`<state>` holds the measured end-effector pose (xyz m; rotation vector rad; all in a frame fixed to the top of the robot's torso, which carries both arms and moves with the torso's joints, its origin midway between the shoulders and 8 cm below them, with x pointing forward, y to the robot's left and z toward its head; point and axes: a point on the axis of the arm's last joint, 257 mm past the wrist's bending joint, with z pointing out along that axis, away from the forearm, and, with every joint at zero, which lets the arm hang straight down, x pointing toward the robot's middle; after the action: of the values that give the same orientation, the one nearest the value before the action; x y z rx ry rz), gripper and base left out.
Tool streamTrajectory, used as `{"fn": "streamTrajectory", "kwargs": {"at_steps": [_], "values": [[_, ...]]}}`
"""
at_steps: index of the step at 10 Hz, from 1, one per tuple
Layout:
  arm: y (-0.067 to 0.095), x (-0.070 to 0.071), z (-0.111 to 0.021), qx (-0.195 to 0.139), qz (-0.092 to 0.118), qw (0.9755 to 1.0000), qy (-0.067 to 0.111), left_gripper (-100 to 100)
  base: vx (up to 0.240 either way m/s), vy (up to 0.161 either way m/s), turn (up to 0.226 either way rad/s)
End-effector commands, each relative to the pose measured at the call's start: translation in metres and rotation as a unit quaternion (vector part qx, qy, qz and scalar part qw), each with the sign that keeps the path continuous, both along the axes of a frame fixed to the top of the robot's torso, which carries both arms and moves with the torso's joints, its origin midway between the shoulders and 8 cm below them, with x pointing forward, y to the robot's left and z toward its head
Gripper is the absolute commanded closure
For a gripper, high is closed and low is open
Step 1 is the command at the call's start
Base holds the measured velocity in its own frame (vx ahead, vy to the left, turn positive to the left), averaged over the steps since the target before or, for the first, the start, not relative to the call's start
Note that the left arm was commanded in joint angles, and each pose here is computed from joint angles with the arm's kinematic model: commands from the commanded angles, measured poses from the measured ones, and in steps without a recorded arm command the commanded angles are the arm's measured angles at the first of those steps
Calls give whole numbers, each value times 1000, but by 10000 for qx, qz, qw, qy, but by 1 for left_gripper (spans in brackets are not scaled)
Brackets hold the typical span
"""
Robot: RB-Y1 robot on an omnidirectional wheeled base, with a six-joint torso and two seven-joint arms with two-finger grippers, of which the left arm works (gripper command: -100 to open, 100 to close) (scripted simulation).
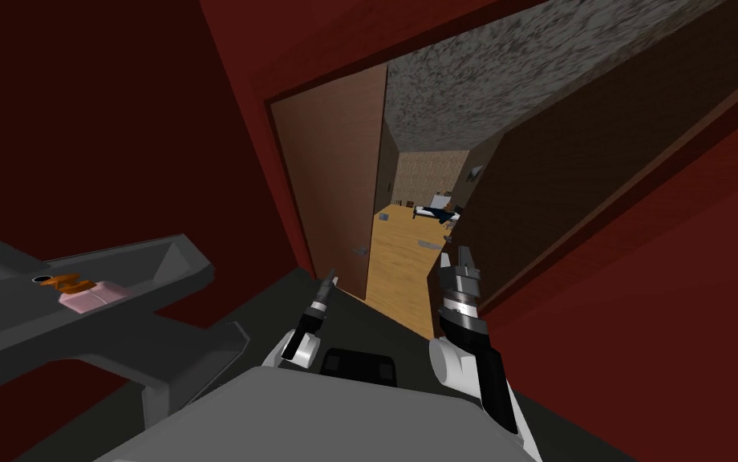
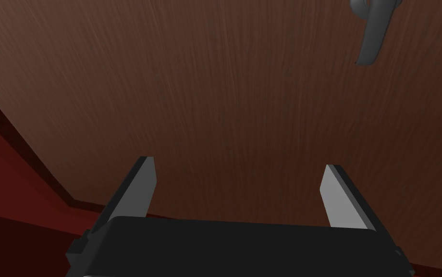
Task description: Push the door open
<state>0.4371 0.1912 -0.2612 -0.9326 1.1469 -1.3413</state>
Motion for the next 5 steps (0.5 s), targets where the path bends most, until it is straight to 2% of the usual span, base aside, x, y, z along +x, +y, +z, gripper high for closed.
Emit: {"fn": "streamTrajectory", "kwargs": {"at_steps": [1,5], "values": [[-5,-3,-14,-18,-51,9999,106,-100,87,64,-67],[-16,-6,-43,-60,-166,9992,363,-100,92,50,-66]]}}
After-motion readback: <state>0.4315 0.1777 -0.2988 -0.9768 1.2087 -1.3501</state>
